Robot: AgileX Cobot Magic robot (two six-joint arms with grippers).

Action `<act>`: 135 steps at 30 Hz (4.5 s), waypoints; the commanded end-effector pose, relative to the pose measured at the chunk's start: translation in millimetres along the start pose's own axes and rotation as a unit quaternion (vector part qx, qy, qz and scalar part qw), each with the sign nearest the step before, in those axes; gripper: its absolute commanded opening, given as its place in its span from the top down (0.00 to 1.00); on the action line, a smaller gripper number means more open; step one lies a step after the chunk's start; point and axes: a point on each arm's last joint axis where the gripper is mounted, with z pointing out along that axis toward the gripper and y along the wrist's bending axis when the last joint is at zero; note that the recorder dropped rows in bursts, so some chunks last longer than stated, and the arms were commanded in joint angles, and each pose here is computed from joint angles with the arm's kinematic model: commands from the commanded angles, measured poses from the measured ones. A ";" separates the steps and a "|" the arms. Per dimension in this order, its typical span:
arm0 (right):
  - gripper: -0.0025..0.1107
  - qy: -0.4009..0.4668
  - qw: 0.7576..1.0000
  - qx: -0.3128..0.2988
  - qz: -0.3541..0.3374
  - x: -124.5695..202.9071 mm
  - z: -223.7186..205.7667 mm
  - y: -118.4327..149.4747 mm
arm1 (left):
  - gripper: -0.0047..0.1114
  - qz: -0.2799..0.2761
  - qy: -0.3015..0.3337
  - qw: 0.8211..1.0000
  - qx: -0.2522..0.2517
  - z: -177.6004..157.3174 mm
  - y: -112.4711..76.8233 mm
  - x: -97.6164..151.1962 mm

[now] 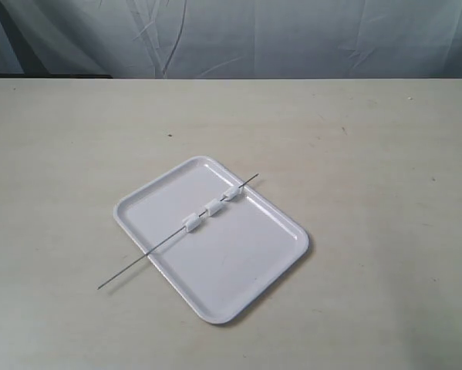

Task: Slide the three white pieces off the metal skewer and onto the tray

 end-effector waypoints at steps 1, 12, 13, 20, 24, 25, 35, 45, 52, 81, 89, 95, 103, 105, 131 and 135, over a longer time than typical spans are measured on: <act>0.98 0.032 0.999 0.008 -0.005 -4.9 1.0 1.1 | 0.96 -0.133 0.070 0.988 0.032 36.2 27.8 13.7; 0.98 0.095 0.995 0.018 0.026 4.6 -0.5 -0.6 | 0.96 -0.236 0.122 0.953 0.144 87.4 56.8 11.6; 0.98 0.097 0.995 0.018 0.030 4.8 -0.5 -0.6 | 0.96 -0.222 0.119 0.956 0.148 88.9 55.5 10.2; 0.98 0.105 0.993 0.019 0.054 6.3 -0.8 -0.3 | 0.96 -0.239 0.148 0.954 0.102 107.4 65.6 39.4; 0.98 0.110 0.992 0.021 0.053 7.3 -1.1 -0.5 | 0.96 -0.292 0.177 0.934 0.104 119.1 72.0 58.9; 0.98 0.112 0.992 0.021 0.053 7.7 -1.1 -0.6 | 0.96 -0.295 0.178 0.931 0.119 119.4 70.0 59.2; 0.98 0.114 0.992 0.020 0.039 8.1 -1.2 -0.7 | 0.96 0.264 0.049 0.932 0.245 110.7 56.5 49.1; 0.98 0.118 0.993 0.018 0.014 8.6 -1.4 -0.8 | 0.96 0.186 0.208 0.952 -0.124 109.9 120.6 63.0; 0.98 0.115 0.993 0.017 0.014 8.1 -1.2 -0.7 | 0.96 -0.060 0.204 0.971 -0.107 109.5 106.4 86.8; 0.98 0.143 0.989 -0.006 0.022 12.3 -2.4 1.2 | 0.96 -0.238 0.201 0.920 0.238 105.8 41.2 93.0; 0.98 0.143 0.989 -0.006 0.022 12.3 -2.4 1.2 | 0.96 0.062 0.082 0.958 0.267 93.3 35.7 48.4; 0.98 0.143 0.989 -0.006 0.022 12.3 -2.4 1.2 | 0.96 0.391 -0.013 0.886 0.248 77.7 27.5 27.9; 0.98 0.138 0.990 -0.008 0.022 11.4 -2.1 1.4 | 0.96 0.625 0.080 0.773 0.074 82.2 63.9 28.0; 0.98 0.133 0.991 -0.009 0.022 10.6 -1.9 1.5 | 0.96 0.624 0.177 0.761 -0.032 78.8 89.8 29.6; 0.98 0.138 0.990 -0.012 0.023 11.2 -2.1 1.8 | 0.96 -0.133 0.527 0.821 0.173 110.4 25.6 148.6; 0.98 0.144 0.989 -0.011 0.023 12.4 -2.4 1.6 | 0.96 -0.056 0.553 0.807 0.198 124.3 7.3 163.8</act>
